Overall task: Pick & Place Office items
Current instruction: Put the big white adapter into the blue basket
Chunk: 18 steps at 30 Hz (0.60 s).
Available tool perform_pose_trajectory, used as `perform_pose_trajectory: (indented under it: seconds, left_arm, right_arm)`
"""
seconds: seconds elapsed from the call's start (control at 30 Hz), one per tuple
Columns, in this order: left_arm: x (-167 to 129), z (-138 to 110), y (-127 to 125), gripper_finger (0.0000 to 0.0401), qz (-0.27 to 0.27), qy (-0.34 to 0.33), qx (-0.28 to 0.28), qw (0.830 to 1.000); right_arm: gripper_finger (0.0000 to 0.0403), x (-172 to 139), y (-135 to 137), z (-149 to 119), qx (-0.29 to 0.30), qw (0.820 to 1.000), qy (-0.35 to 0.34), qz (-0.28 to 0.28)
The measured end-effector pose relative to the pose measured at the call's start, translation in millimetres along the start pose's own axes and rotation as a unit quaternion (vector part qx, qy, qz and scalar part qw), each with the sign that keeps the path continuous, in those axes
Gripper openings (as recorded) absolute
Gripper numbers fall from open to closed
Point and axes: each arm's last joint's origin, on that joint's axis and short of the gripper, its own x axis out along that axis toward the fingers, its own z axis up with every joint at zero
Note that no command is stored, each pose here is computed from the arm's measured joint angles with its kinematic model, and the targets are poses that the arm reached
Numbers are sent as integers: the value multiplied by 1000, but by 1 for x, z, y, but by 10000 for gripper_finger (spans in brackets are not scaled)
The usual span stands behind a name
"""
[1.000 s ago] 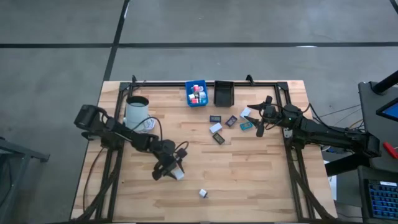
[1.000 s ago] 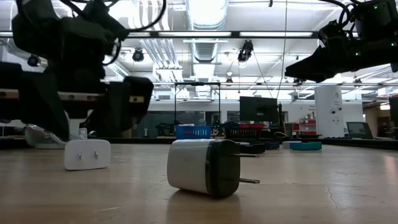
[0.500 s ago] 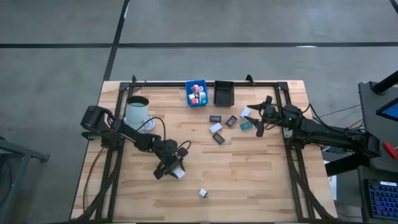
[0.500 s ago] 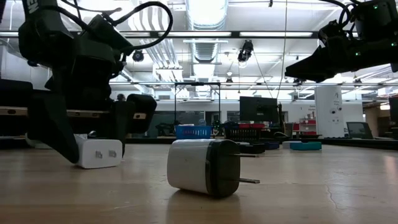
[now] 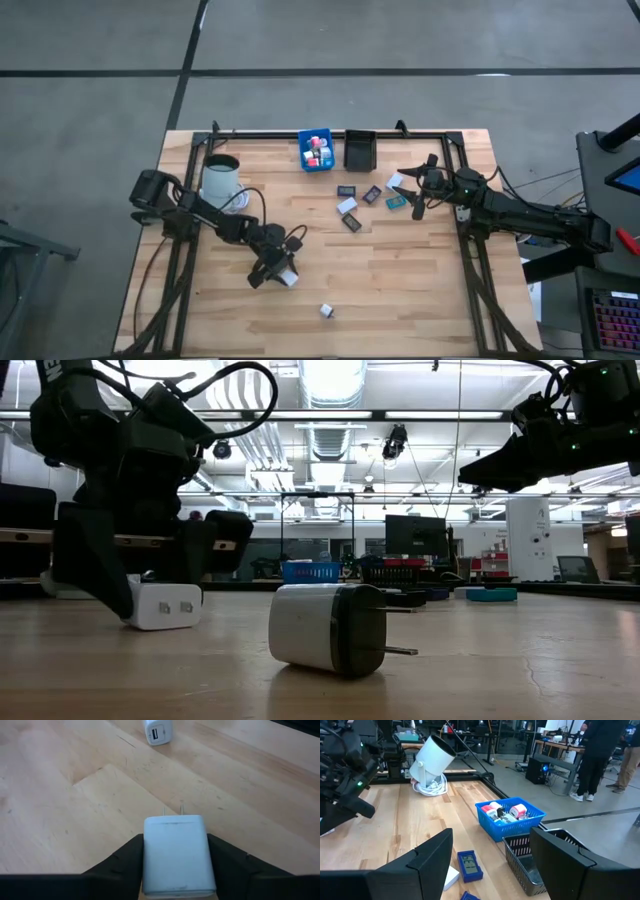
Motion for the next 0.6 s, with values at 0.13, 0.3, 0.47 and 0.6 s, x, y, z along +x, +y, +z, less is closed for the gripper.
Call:
perform_pose_trajectory:
  seconds: [0.13,0.3,0.47,0.6]
  left_arm:
    - [0,0,0,180,0,-1,0,1000]
    - [0,0,0,194,0,-1,0,1000]
    - [0,0,0,190,1,-3,1,1000]
    - [0,1,1,190,1,-4,2,1000]
  right_arm:
    - [256,0,0,0,0,1000,0,0]
    - [256,0,0,0,0,1000,0,0]
    - [256,0,0,0,0,1000,0,0]
    - [256,0,0,0,0,1000,0,0]
